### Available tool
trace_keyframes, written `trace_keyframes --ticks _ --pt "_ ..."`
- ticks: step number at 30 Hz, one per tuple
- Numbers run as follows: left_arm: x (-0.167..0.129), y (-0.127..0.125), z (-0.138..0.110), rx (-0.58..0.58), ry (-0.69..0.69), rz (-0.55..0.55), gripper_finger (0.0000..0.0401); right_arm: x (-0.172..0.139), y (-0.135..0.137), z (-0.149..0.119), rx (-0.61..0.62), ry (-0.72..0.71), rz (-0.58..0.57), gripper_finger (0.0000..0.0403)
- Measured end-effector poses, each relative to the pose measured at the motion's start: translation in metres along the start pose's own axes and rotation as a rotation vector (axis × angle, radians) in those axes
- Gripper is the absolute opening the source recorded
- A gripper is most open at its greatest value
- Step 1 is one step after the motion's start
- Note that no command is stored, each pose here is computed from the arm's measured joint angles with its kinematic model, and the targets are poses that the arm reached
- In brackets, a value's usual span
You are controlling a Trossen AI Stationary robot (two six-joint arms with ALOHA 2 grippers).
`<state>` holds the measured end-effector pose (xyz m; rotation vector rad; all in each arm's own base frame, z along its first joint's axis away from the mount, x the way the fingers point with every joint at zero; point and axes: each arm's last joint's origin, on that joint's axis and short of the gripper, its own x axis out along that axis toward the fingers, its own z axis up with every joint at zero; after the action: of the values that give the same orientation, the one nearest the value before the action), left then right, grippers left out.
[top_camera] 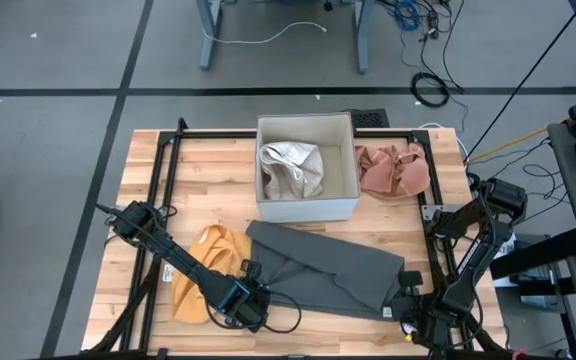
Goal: Fold towel
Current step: Fold the gray towel
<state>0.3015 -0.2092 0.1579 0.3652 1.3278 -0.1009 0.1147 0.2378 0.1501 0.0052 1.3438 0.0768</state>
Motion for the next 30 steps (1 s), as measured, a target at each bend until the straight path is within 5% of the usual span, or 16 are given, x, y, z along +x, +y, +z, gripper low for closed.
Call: trace_keyframes --ticks 8,30 --pt "0.000 0.000 0.000 0.001 0.000 0.000 0.0043 0.000 0.000 0.000 -0.011 0.001 -0.004 0.0005" --pt "-0.016 -0.002 0.004 0.092 0.024 0.019 0.0017 -0.015 0.007 0.008 -0.039 -0.106 0.126 0.0000"
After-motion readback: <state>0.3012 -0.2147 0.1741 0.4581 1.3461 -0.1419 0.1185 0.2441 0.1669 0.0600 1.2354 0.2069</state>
